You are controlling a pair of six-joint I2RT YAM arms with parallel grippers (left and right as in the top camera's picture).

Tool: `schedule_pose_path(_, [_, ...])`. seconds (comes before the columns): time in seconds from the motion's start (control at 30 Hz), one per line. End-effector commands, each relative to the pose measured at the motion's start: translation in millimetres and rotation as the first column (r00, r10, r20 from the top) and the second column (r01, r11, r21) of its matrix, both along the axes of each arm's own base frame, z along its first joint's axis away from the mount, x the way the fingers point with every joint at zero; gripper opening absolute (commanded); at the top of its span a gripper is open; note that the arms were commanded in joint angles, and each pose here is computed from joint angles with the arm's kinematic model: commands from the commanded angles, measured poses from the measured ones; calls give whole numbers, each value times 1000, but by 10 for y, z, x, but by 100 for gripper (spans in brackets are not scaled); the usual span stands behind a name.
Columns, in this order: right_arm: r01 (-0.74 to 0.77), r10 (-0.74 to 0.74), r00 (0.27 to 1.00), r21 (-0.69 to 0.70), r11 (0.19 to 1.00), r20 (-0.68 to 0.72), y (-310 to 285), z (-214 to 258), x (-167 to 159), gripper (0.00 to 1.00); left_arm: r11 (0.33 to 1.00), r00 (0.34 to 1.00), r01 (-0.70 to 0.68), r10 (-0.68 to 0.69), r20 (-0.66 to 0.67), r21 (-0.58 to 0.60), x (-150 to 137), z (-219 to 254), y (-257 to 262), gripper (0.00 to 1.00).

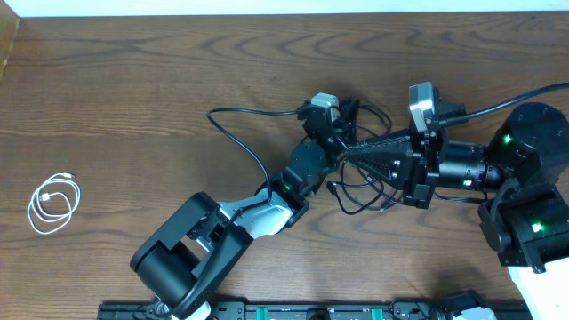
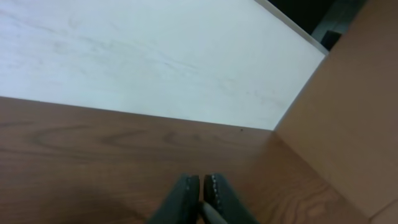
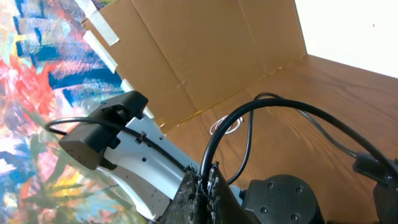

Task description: Untangle cables

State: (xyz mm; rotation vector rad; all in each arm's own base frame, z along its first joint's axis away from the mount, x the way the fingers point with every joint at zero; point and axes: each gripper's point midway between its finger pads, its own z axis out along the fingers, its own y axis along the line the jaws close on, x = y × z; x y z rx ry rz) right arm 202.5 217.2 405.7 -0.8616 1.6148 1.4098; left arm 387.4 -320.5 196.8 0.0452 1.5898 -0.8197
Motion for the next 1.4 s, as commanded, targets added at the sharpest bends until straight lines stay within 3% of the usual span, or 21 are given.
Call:
schedule_pose_path(0.0, [-5, 4, 1000, 8, 1000, 12, -10, 94, -44, 1, 1000, 1000, -9, 9, 20, -3, 30, 69, -6, 8])
schedule_pose_path(0.17, [97, -96, 995, -43, 994, 26, -50, -49, 124, 5, 999, 998, -6, 8, 55, -36, -5, 288, 22, 7])
schedule_pose_path(0.23, [252, -251, 968, -126, 960, 25, -156, -256, 362, 7, 999, 997, -3, 7, 76, -53, -52, 494, 62, 8])
schedule_pose_path(0.3, [430, -439, 899, -234, 872, 16, -360, -505, 631, 15, 1000, 995, -9, 12, 98, -30, -111, 694, 133, 7])
schedule_pose_path(0.37, [584, -619, 785, -347, 734, 12, -640, -759, 865, 33, 1000, 995, -24, 22, 100, 18, -164, 828, 234, 8])
schedule_pose_path(0.47, [665, -751, 660, -457, 591, -10, -902, -1035, 1012, 86, 995, 996, -53, 47, 72, 88, -216, 937, 457, 7])
schedule_pose_path(0.53, [663, -788, 614, -515, 543, -39, -977, -1208, 1048, 99, 991, 996, -79, 75, 46, 112, -240, 1004, 654, 7])
schedule_pose_path(0.7, [578, -822, 543, -632, 515, -172, -973, -1669, 1077, 99, 985, 991, -135, 133, 25, 108, -327, 1216, 1045, 8])
schedule_pose_path(0.8, [483, -803, 543, -691, 538, -245, -879, -1955, 1071, 99, 986, 989, -147, 145, 33, 73, -412, 1372, 1166, 7])
schedule_pose_path(1.1, [346, -781, 554, -773, 531, -288, -588, -2613, 1292, 99, 997, 994, -81, 82, 71, -8, -614, 1662, 1176, 7])
schedule_pose_path(1.27, [347, -767, 572, -762, 547, -290, -365, -2798, 1465, 99, 1000, 997, -16, 16, 71, -4, -668, 1657, 1076, 8])
schedule_pose_path(1.37, [413, -821, 508, -764, 497, -260, -401, -2876, 1643, 99, 1000, 997, 13, -13, 72, 0, -694, 1652, 1034, 7])
